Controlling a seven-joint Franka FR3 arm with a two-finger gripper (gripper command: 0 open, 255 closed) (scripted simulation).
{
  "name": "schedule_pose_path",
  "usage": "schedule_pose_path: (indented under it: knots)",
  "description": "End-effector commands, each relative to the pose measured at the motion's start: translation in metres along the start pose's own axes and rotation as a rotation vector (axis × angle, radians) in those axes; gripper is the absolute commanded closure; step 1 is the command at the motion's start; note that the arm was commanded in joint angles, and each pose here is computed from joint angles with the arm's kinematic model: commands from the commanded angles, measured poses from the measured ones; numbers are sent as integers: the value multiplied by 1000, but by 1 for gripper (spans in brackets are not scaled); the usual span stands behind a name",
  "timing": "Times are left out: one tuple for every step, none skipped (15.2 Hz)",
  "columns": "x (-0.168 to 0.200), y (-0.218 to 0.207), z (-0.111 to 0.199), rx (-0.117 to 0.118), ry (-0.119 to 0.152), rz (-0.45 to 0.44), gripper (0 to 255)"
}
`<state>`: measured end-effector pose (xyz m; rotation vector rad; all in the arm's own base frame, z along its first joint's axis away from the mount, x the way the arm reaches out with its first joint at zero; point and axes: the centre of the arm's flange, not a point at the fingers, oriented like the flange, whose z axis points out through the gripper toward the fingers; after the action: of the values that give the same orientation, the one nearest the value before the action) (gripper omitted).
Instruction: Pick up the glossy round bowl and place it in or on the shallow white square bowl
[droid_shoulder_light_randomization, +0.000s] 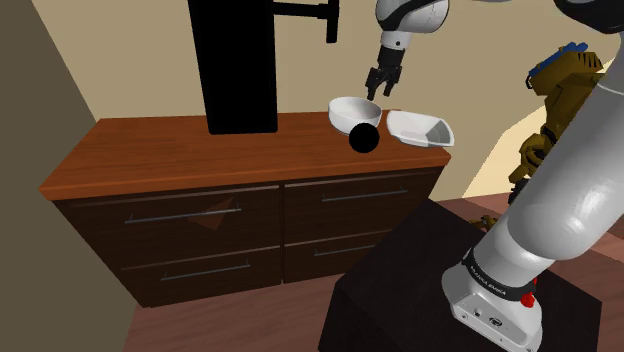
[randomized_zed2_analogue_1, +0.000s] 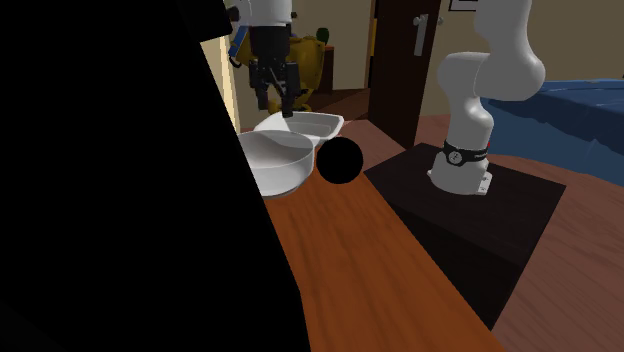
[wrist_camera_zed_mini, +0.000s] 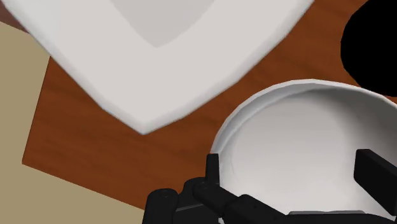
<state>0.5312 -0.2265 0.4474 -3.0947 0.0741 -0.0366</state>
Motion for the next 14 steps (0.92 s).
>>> schedule_pose_path:
  knots:
    - [15,17,14,0,-3,-2,0]
    - [24,25,21,0,-4,-2,0]
    - [32,33,27,0,-5,-3,0]
    - [40,41,33,0,-7,-3,0]
    - [48,49,38,0,-8,-3,0]
    - [48,49,43,0,-8,-3,0]
    - [48,49,49,0,-8,-3,0]
    - [48,49,54,0,-8,-3,0]
    - [48,49,59,0,-8,-3,0]
    - [48,49,65,0,-8,-3,0]
    - [48,49,70,0,-8,-3,0]
    - [48,49,75,0,-8,-3,0]
    - [48,49,78,0,-8,-3,0]
    - [48,49,78,0,-8,-3,0]
